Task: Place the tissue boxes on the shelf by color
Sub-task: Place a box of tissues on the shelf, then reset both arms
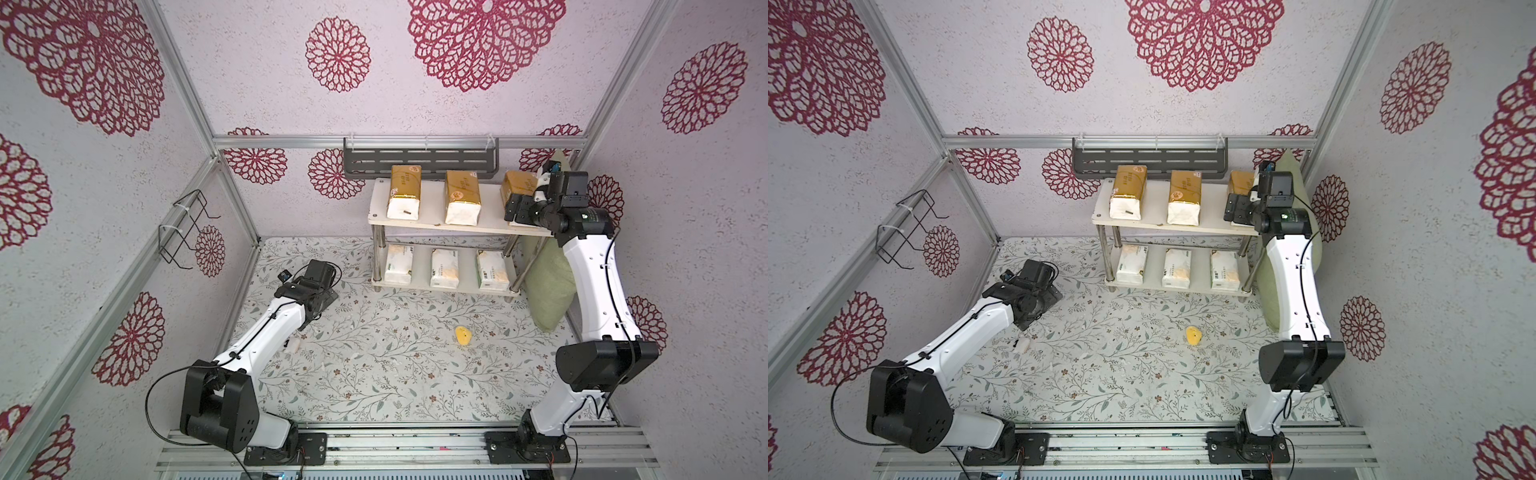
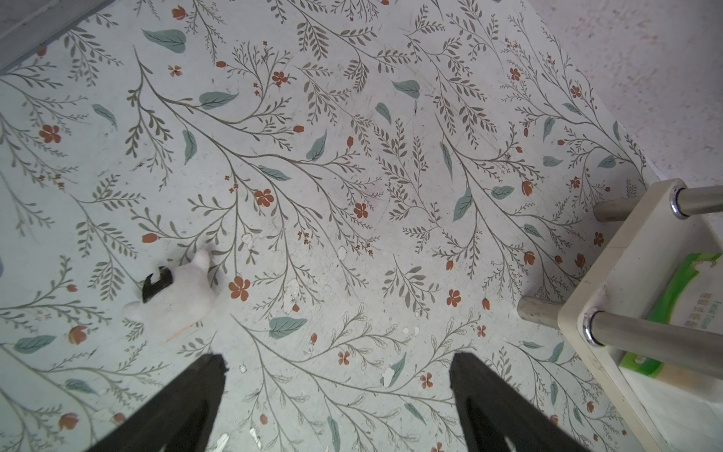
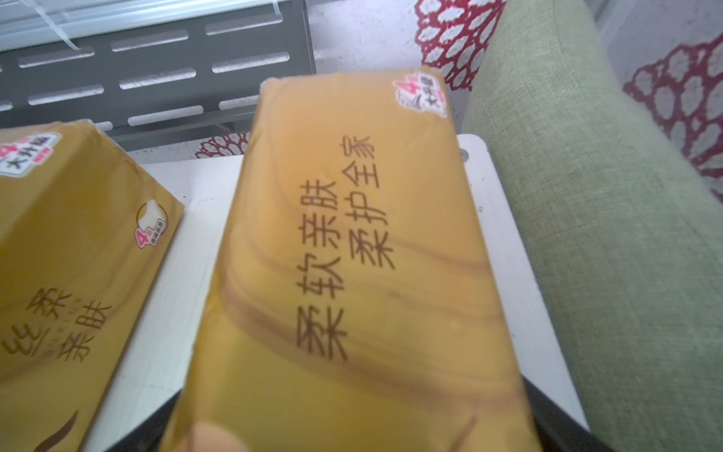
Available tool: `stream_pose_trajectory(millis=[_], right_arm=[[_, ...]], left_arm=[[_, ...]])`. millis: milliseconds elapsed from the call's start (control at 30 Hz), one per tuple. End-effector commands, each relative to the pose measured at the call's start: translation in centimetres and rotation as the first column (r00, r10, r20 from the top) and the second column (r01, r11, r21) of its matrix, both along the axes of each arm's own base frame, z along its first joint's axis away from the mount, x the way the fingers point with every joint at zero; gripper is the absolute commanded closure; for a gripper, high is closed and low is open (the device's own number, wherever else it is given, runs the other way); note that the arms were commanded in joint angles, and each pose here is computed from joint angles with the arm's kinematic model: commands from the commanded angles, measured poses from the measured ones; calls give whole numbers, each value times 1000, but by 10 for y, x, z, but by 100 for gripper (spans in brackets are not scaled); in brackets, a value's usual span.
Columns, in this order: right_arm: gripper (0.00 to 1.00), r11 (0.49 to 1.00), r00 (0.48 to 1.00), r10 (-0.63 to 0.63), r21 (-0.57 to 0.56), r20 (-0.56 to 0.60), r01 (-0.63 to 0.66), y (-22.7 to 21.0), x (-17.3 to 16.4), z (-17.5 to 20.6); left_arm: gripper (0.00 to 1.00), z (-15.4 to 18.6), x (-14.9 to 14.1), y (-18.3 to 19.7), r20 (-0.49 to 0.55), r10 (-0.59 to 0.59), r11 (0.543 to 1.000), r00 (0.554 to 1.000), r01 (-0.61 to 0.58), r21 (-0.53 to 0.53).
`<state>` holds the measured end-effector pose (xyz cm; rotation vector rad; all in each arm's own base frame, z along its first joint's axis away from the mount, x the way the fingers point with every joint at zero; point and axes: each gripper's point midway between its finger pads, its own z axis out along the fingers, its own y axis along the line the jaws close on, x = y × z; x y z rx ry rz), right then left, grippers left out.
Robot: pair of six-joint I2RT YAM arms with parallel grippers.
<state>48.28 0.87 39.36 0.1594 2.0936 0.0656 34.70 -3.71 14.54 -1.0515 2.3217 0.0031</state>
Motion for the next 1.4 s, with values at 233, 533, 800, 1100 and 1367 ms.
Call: stream_pose_trajectory(millis=[233,533,800,1100,1367], right_arm=[[1,1000,995,-27,0,95,27,-4,-17,39],[1,1000,988,-27,1,150,27,-4,-25,59],[1,1000,982,-26,6,189,26,-4,-31,73],[1,1000,969,-11,16,246,8,-1,-45,95],[1,999,952,24,36,304,-37,10,-70,119]], left_arm=[[3,4,-3,7,10,12,1000,1000,-13,10],[3,4,-4,7,11,10,1000,1000,-10,7],[3,4,-4,7,11,10,1000,1000,-10,5],[3,7,-3,9,17,13,1000,1000,-13,21],[3,17,1,12,36,-12,996,999,9,89]])
